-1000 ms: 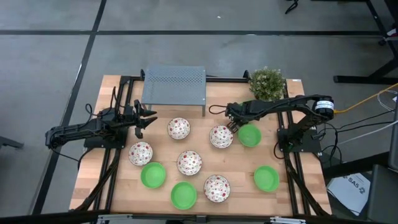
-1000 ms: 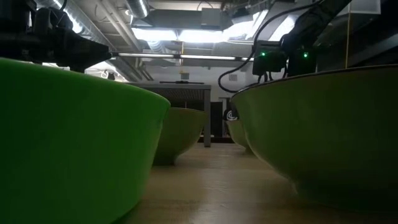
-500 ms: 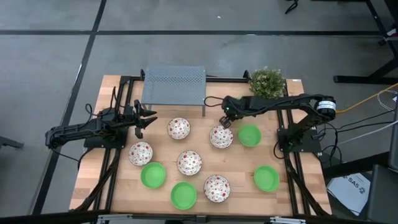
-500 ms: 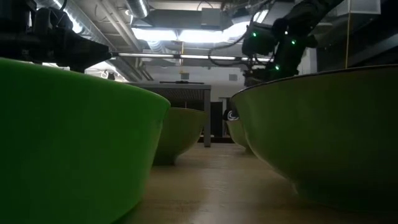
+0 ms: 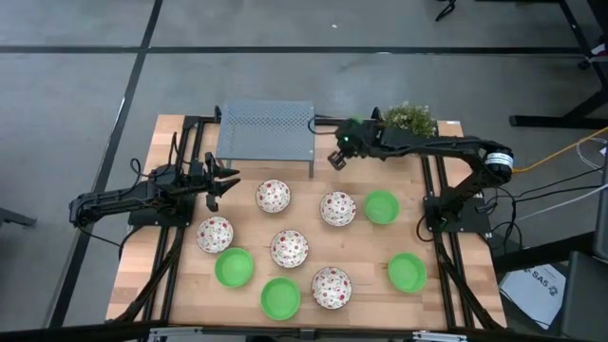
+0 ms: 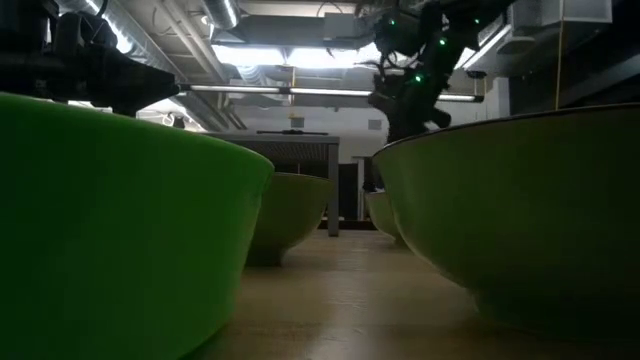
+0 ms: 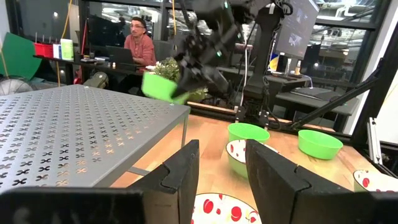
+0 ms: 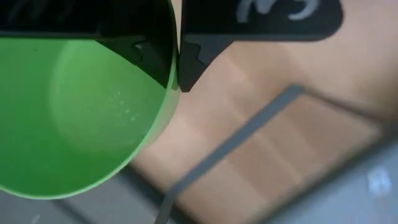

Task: Pick & Place Mini bowls
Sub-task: Put the green bowl on the shelf

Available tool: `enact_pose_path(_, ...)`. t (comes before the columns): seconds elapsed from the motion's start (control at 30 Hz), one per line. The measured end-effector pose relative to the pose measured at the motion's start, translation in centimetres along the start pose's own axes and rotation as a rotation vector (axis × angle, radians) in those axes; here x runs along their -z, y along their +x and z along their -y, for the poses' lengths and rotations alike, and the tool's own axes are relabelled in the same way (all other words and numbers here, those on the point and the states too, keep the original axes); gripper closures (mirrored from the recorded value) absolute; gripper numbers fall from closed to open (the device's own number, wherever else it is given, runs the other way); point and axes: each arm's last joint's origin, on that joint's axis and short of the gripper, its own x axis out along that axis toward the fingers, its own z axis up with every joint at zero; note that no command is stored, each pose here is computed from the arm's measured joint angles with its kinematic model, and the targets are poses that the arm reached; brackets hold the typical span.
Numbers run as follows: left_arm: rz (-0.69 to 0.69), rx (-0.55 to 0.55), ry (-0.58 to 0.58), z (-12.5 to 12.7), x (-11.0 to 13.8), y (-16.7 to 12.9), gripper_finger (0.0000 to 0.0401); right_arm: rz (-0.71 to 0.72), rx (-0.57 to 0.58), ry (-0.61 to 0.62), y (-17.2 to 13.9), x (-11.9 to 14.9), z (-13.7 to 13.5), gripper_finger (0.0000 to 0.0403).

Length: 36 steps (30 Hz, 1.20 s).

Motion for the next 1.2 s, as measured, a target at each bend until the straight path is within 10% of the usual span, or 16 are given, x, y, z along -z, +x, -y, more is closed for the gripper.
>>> enact_pose_path(0.4, 0.0, 0.0, 0.0, 0.0, 0.0, 0.0, 0.0276, 0.242, 0.121, -0.408, -2.9, -5.7, 1.2, 0.0391)
enact_pose_path(0.83, 0.0, 0.0, 0.0, 0.0, 0.0, 0.0, 0.0276, 0.424, -0.037, -0.959, -2.7, -6.5, -1.5, 0.0389)
enact_pose_path(1.2, 0.002, 0.0, 0.0, 0.0, 0.0, 0.0, 0.0276, 0.525, -0.037, -1.1, -2.3, -8.7, -4.1, 0.0389)
